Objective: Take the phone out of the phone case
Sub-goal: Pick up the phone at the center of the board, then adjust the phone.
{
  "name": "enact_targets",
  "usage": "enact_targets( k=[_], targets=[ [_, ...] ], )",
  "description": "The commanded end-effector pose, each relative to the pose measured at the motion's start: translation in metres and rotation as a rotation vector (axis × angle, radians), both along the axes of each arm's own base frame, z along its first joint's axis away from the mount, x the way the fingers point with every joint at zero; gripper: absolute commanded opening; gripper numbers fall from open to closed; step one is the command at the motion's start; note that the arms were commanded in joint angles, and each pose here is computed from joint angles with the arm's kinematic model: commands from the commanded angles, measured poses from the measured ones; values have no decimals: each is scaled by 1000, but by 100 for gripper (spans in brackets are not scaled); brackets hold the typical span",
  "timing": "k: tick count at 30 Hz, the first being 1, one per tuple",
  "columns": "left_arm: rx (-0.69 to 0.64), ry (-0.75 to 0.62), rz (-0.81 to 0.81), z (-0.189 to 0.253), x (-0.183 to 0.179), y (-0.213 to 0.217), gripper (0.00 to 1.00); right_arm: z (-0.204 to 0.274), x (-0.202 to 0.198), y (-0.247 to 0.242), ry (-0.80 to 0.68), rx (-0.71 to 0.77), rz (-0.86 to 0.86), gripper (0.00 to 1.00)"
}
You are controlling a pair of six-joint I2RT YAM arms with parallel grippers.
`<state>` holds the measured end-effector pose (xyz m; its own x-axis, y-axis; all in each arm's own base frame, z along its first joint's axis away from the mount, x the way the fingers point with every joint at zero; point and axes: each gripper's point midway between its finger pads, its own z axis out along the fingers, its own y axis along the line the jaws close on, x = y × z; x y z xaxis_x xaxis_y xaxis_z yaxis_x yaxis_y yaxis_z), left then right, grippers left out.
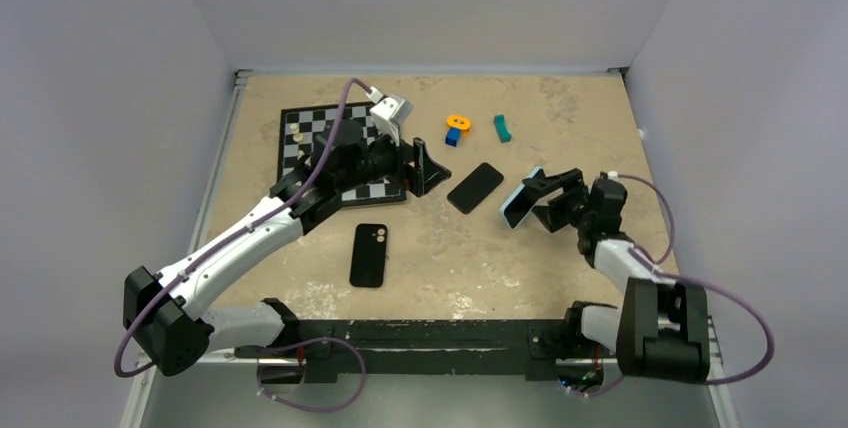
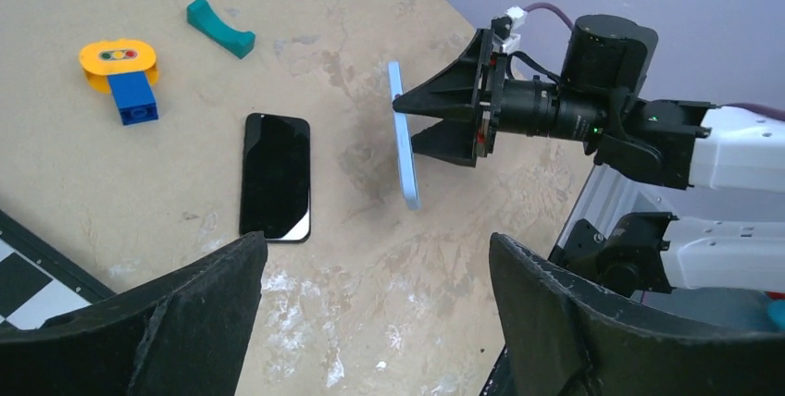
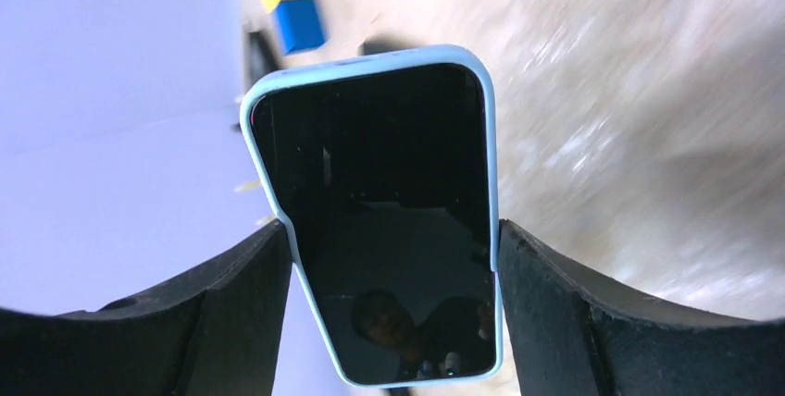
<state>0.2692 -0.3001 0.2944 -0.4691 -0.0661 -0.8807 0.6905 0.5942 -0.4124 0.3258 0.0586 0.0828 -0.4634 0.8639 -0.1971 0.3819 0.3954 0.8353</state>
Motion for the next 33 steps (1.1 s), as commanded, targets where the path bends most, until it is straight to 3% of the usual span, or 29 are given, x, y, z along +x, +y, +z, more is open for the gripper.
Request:
enact_targets(
  k=[1,4,9,15,20,24,30,33],
  targets=[
    [-54,-172,-92,20,-8,-23,92,99,-8,41,-245,378,-40,0],
    [-30,-226,-148,10,-22,-38,84,128,-24,47,-272,422,-112,0],
    [-9,-357,-205,1,-44,-56,81,182,-50,54,-339,500,-135,0],
    [-72,-432,-210,4,-61,-61,90,213,-67,72,-363,556,-85,0],
    [-117,-469,-189,9,-66,-60,91,222,-73,95,-349,603,-50,0],
    [-114,-483,-148,7,-61,-57,83,231,-77,121,-333,662,-10,0],
    [-79,-479,-70,-1,-47,-51,61,251,-88,160,-321,762,40,0],
    [-63,-477,-49,-4,-44,-49,58,254,-90,167,-318,777,30,0]
  ],
)
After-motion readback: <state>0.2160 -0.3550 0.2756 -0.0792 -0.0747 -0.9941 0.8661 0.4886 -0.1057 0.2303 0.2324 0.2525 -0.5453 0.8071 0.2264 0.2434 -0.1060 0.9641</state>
